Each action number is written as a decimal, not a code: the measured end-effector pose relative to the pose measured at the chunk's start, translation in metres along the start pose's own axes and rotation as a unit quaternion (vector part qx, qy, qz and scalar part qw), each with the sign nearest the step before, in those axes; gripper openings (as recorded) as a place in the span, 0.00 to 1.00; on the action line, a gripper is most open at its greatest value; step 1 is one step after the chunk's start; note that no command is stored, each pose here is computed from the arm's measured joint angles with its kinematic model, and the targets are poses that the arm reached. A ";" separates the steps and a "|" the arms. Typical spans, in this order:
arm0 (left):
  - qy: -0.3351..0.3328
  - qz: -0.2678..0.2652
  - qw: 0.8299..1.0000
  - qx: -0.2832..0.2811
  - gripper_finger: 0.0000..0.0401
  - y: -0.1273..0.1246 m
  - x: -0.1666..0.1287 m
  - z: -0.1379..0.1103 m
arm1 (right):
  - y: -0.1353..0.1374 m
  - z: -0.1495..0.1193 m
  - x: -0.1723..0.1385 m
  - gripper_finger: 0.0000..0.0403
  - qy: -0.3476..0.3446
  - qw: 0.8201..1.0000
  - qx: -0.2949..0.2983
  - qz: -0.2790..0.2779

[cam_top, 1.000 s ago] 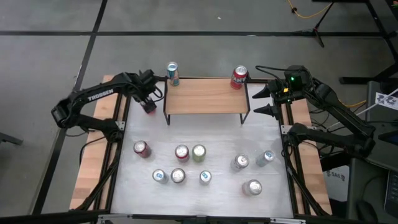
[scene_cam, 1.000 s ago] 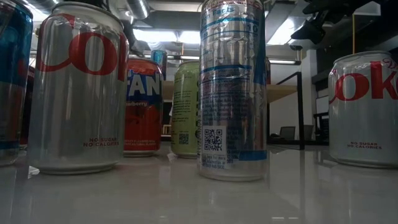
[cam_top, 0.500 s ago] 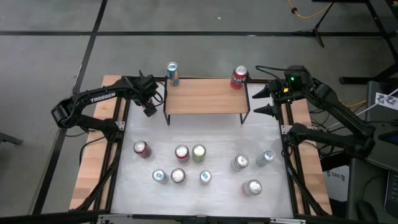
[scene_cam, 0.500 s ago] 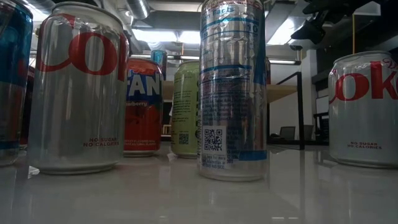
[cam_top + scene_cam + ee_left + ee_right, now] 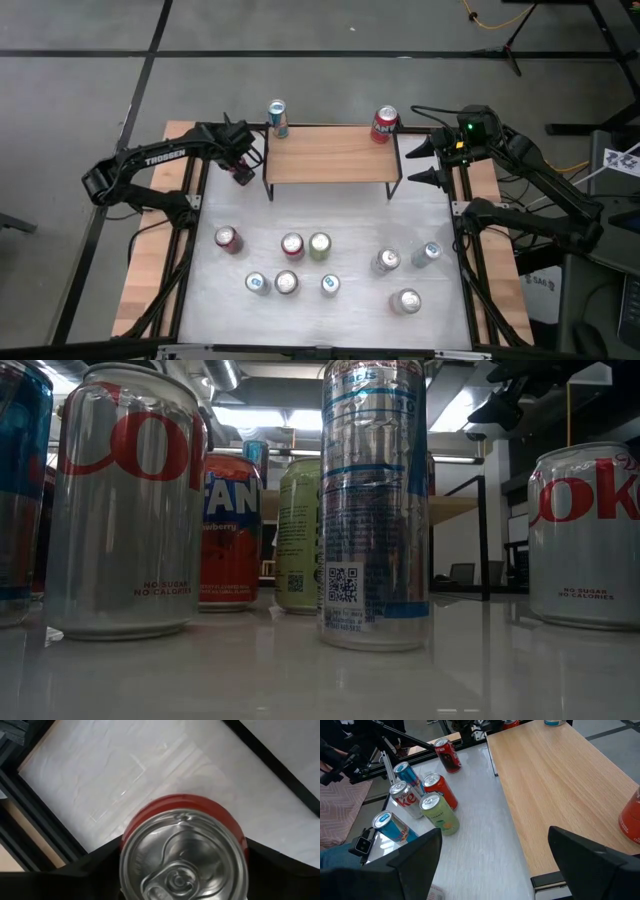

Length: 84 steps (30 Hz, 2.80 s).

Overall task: Sort soda cans
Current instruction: Put the top red soda can on the shelf aligned with the red soda can

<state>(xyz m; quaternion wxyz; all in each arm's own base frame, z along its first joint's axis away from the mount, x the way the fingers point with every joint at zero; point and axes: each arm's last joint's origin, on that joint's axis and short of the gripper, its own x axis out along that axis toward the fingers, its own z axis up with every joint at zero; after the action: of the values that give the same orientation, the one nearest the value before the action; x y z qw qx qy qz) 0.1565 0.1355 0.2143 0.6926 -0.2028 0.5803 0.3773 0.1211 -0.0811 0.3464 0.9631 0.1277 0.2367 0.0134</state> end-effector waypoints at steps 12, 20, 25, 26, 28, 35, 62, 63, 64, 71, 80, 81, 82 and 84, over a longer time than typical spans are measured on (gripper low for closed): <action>0.037 -0.001 0.999 0.026 0.69 0.000 -0.022 0.001 | 0.000 0.000 0.000 0.88 0.000 1.000 0.000 0.000; 0.059 -0.005 0.997 0.052 0.69 -0.014 -0.077 0.003 | 0.000 0.000 0.000 0.88 0.000 1.000 0.000 0.000; 0.050 -0.011 0.997 0.057 0.69 -0.026 -0.114 -0.002 | 0.000 0.000 0.000 0.88 0.000 1.000 0.000 0.000; 0.047 -0.013 0.997 0.057 0.69 -0.028 -0.122 -0.003 | 0.000 0.000 0.000 0.88 0.000 1.000 0.000 0.000; 0.042 -0.020 0.997 0.058 0.69 -0.033 -0.138 -0.006 | 0.000 0.000 0.000 0.88 0.000 1.000 0.000 0.000; -0.030 -0.101 0.993 0.059 0.69 -0.055 -0.188 -0.010 | 0.000 0.000 0.000 0.88 0.000 1.000 0.000 0.000; -0.137 -0.115 0.938 0.297 0.70 -0.177 -0.170 0.153 | 0.000 0.000 0.000 0.88 0.000 1.000 0.000 0.000; -0.134 -0.111 0.938 0.299 0.70 -0.176 -0.165 0.157 | 0.000 0.000 0.000 0.88 0.000 1.000 0.000 0.000; -0.129 -0.107 0.939 0.301 0.70 -0.174 -0.160 0.161 | 0.000 0.000 0.000 0.88 0.000 1.000 0.000 0.000; -0.109 -0.089 0.945 0.296 0.70 -0.162 -0.139 0.178 | 0.000 0.000 0.000 0.88 0.000 1.000 0.000 0.000; -0.111 -0.085 0.946 0.293 0.79 -0.158 -0.138 0.181 | 0.000 0.000 0.000 0.88 0.000 1.000 0.000 0.000; -0.111 -0.085 0.946 0.293 0.80 -0.159 -0.138 0.181 | 0.000 0.000 0.000 0.88 0.000 1.000 0.000 0.000; -0.111 -0.085 0.946 0.293 0.81 -0.159 -0.138 0.180 | 0.000 0.000 0.000 0.88 0.000 1.000 0.000 0.000; -0.116 -0.086 0.946 0.292 0.82 -0.159 -0.138 0.181 | 0.000 0.000 0.000 0.88 0.000 1.000 0.000 0.000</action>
<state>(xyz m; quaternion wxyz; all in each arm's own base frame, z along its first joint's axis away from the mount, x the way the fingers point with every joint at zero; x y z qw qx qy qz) 0.3897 0.1253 0.3657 0.8140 0.0045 0.5607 0.1519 0.1213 -0.0813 0.3463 0.9630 0.1278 0.2368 0.0133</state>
